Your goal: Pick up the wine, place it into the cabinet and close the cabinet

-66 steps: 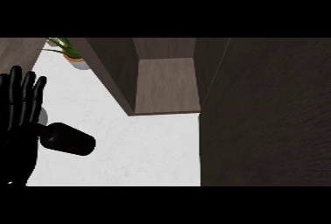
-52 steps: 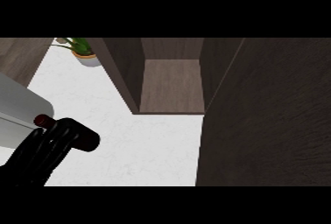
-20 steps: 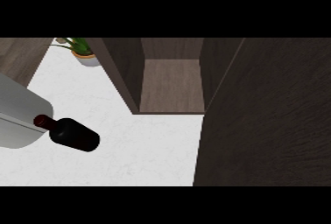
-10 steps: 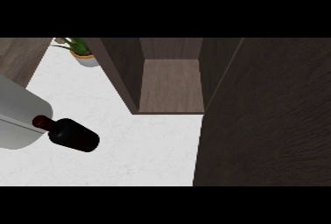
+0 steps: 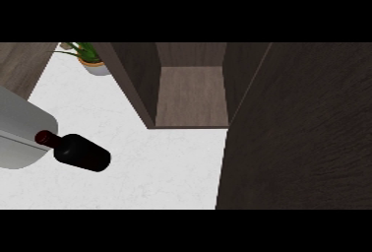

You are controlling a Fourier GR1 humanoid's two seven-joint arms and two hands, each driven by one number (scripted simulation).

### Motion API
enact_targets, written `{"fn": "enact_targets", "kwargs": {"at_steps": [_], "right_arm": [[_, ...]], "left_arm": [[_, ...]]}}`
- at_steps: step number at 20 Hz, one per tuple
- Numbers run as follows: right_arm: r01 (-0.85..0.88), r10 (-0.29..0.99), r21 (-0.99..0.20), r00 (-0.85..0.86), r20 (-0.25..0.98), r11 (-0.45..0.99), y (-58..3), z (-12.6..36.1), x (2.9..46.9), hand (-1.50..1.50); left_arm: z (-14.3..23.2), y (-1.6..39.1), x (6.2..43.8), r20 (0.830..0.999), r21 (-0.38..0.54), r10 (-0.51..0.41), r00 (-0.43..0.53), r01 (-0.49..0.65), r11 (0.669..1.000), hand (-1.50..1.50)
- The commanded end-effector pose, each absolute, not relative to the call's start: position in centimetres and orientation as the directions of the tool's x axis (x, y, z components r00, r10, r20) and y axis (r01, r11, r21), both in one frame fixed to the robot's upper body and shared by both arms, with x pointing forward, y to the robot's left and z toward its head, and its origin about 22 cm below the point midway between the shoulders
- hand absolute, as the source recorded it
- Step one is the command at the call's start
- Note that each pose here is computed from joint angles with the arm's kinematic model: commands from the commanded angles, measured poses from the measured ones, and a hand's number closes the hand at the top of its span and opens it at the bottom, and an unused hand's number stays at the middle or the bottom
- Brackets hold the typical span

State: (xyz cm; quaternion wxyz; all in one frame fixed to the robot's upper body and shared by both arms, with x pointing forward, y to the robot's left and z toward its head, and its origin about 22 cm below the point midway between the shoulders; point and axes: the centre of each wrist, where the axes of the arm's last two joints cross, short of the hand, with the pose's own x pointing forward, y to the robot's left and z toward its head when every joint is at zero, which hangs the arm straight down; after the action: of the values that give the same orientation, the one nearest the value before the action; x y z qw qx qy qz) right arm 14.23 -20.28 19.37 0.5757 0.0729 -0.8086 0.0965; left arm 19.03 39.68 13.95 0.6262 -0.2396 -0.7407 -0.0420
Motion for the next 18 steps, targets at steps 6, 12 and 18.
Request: {"fn": "enact_targets", "kwargs": {"at_steps": [6,12,18], "right_arm": [[-0.256,-0.016,-0.083,-0.363,0.932,0.963,-21.2,20.8,11.5,-1.50],[-0.236,-0.018,-0.076,-0.375,0.927,0.969,-20.5,21.7,10.8,-1.50],[-0.223,-0.023,-0.064,-0.367,0.930,0.973,-21.0,21.4,12.0,-1.50]], "left_arm": [[8.3,40.5,21.9,0.957,-0.255,0.288,-0.016,0.423,0.870,-1.50],[7.4,39.1,22.6,0.962,-0.245,0.274,-0.014,0.404,0.881,-1.50],[3.9,40.5,23.0,0.965,-0.220,0.255,-0.054,0.355,0.909,-1.50]]}}
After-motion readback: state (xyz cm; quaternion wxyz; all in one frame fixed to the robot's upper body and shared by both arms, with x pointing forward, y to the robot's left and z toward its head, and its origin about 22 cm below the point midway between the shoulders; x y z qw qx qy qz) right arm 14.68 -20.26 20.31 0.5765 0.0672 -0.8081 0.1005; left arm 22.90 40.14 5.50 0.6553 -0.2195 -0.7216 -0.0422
